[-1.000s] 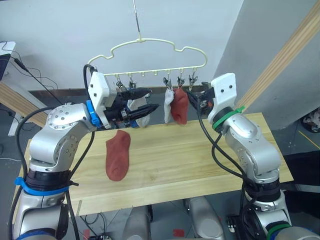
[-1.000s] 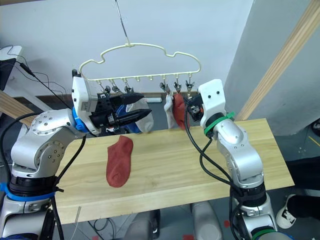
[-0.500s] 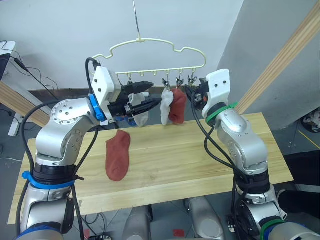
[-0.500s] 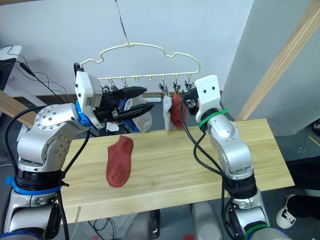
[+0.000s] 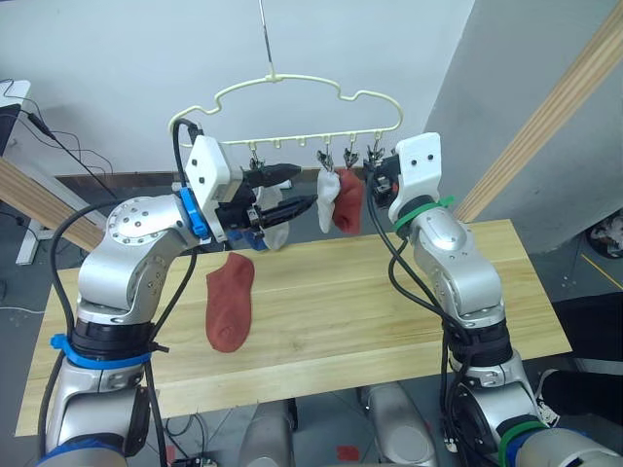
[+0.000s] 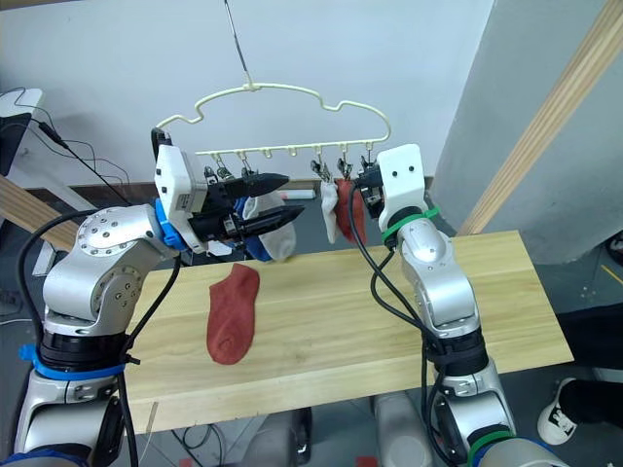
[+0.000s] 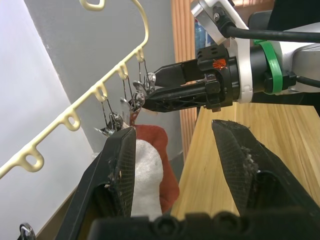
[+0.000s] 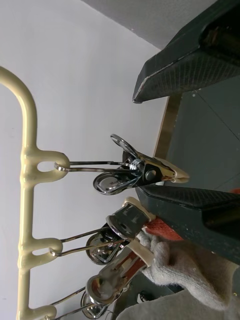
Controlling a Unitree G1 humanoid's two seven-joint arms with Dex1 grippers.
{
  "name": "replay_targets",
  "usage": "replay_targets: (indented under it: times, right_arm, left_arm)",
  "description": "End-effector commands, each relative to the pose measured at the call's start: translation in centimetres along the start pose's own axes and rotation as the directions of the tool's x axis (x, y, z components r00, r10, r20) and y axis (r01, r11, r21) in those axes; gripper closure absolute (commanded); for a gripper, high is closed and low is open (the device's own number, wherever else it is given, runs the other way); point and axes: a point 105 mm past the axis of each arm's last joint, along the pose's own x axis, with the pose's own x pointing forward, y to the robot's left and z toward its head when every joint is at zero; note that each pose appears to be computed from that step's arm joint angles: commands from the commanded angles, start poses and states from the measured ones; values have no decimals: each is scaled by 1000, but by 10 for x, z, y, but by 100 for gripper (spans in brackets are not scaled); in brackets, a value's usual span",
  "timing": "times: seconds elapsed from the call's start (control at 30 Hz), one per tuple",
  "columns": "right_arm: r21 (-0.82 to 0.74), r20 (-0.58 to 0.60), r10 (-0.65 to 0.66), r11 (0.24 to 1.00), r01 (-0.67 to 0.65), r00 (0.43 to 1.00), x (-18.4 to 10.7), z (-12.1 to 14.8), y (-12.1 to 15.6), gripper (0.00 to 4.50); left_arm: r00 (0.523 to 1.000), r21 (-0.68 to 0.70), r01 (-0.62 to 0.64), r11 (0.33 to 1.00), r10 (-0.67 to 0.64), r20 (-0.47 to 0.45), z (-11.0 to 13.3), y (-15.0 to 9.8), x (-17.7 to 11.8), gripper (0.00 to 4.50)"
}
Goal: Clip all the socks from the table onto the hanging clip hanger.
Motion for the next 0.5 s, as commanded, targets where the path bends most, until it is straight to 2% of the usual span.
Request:
replay_targets:
  times: [0.03,0.5]
  right_arm:
    - [11,64,-37,999,36,997,-2,18,-6,184]
    - [107,42,-64,993,59,997,-2,19,-9,184]
  left_arm:
    - [1000,46,7,999,-8,26,8,-4,0,184]
    - [999,51,21,998,-23,26,7,-6,4,184]
